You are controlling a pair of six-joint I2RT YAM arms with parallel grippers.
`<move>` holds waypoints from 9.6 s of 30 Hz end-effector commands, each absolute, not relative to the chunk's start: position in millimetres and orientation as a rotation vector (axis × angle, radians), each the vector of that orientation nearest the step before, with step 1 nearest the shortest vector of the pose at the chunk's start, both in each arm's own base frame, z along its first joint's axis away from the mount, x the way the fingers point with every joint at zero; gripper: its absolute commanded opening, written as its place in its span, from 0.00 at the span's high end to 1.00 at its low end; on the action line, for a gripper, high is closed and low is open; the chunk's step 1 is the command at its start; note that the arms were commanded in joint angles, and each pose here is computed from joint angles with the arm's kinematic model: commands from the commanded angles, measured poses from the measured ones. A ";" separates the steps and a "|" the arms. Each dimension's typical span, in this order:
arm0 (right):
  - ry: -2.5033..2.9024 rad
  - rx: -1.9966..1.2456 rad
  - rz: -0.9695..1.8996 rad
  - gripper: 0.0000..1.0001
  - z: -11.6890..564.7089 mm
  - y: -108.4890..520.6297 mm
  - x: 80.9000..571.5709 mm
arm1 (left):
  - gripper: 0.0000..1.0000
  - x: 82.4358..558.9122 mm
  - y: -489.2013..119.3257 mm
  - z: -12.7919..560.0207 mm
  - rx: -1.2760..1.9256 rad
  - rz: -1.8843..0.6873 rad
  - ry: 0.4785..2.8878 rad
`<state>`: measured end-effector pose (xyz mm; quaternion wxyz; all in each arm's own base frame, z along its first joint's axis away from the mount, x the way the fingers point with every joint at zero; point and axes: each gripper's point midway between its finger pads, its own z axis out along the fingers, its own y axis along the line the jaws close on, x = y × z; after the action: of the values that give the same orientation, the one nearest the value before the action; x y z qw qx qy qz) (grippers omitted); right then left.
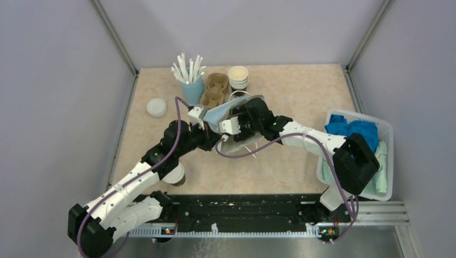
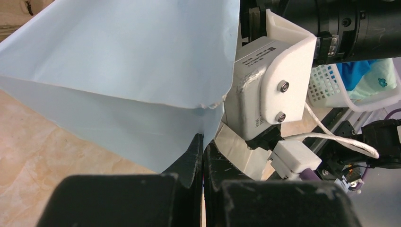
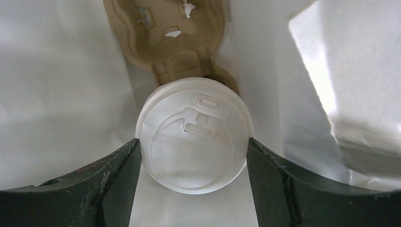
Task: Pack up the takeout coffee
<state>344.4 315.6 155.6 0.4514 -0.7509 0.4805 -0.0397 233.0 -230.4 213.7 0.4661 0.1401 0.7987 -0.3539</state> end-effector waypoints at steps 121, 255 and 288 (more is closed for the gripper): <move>2.359 -0.021 0.484 0.01 326.4 202.3 285.7 | 0.03 253.5 -238.3 293.8 0.200 -0.830 2.272; 2.079 -0.866 0.699 0.01 289.4 517.6 107.6 | 0.02 103.0 -49.0 540.5 0.003 -0.762 1.453; 2.179 -1.089 0.499 0.01 159.9 573.0 128.5 | 0.02 104.7 -46.7 531.9 -0.001 -0.736 1.483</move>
<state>120.8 561.0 141.3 0.3004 -0.4178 0.8406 0.1688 99.1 -39.9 528.0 0.6753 -0.0078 0.6609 -0.3272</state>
